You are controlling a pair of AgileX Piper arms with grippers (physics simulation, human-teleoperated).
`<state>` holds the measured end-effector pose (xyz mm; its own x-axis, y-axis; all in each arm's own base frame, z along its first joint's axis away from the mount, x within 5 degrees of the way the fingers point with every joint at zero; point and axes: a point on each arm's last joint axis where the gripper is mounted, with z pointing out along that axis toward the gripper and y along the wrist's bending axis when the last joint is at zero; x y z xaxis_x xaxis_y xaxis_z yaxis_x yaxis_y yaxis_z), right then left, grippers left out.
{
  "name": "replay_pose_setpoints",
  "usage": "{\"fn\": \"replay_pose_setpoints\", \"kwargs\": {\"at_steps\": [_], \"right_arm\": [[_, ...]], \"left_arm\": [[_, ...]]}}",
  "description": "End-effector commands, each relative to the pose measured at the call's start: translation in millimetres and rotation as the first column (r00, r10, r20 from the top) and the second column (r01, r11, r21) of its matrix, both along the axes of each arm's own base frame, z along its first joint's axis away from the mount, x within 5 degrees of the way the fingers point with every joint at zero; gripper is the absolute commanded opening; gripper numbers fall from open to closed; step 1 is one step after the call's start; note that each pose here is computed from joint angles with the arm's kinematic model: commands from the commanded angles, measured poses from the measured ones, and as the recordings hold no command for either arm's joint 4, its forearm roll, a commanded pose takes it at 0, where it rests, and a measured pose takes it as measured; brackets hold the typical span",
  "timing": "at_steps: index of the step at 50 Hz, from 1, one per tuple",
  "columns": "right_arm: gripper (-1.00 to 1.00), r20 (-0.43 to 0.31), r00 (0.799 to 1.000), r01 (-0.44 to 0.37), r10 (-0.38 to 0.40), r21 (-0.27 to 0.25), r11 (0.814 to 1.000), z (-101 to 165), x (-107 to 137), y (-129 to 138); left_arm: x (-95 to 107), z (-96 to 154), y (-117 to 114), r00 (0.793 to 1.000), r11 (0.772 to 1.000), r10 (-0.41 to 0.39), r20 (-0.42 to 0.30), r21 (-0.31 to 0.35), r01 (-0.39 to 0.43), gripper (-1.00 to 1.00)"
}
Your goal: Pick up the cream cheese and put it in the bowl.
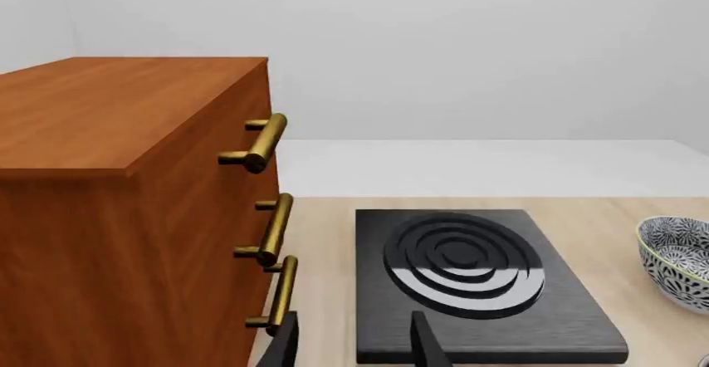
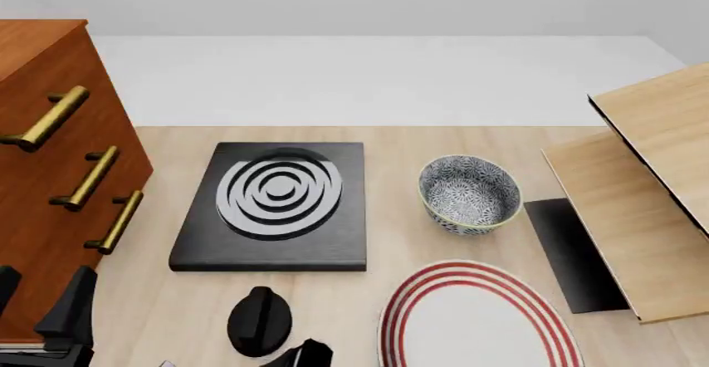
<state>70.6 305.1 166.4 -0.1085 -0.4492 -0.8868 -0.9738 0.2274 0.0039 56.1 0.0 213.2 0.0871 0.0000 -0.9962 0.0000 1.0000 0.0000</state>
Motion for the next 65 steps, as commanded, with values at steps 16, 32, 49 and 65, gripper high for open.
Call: {"fn": "replay_pose_setpoints", "kwargs": {"at_steps": [16,32,49,65], "right_arm": [[1.0,-0.037,0.999,0.027,-0.028,-0.017,0.999,-29,5,9],[1.0,-0.075,0.997,0.02,-0.022,-0.036,0.999,-54,1,27],[1.0,-0.09,0.995,0.032,-0.036,-0.046,0.998,-67,3,29],[-1.0,-0.005,1.0,0.014,-0.014,-0.019,1.0,-28,7,9]], "left_arm": [[0,0,0,1.0,1.0,0.0,0.0,0.0,0.0,1.0],[0,0,0,1.0,1.0,0.0,0.0,0.0,0.0,1.0],[0,0,0,1.0,1.0,0.0,0.0,0.0,0.0,1.0],[0,0,0,1.0,1.0,0.0,0.0,0.0,0.0,1.0]]}}
